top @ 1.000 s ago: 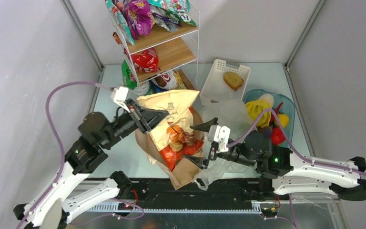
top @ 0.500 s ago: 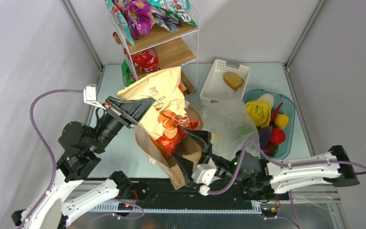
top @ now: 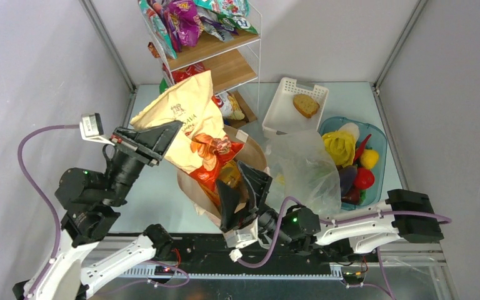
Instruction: Untie the knot of the grocery bags and take out the mixed food
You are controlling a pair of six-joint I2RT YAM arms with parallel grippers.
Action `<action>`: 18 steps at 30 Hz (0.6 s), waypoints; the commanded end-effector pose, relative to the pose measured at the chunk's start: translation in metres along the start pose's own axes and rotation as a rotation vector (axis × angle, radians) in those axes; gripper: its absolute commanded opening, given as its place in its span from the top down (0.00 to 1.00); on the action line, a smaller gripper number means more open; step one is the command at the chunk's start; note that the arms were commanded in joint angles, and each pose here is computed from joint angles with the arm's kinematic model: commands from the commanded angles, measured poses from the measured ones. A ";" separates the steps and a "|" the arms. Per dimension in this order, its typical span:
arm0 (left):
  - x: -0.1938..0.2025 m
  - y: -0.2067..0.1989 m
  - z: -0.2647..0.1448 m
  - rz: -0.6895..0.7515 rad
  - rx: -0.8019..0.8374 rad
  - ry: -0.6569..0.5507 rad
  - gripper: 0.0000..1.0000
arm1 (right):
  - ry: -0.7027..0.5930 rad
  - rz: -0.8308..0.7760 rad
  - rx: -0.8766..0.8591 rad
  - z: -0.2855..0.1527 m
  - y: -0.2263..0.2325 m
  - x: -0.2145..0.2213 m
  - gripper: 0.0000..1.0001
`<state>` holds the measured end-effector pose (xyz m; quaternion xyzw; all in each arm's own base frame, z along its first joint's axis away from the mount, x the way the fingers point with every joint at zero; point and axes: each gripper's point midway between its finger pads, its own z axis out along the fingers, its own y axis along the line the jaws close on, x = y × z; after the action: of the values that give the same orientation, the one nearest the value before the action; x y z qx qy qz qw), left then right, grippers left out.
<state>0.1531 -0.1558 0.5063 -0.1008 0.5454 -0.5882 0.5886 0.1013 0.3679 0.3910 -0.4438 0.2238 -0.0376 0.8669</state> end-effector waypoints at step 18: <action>-0.023 -0.042 -0.004 -0.107 0.097 -0.028 1.00 | 0.052 -0.161 0.198 0.013 -0.043 0.013 0.01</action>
<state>0.1382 -0.1403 0.5402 -0.1098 0.5165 -0.6082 0.5927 0.1193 0.3636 0.3908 -0.4385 0.2043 -0.1329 0.8651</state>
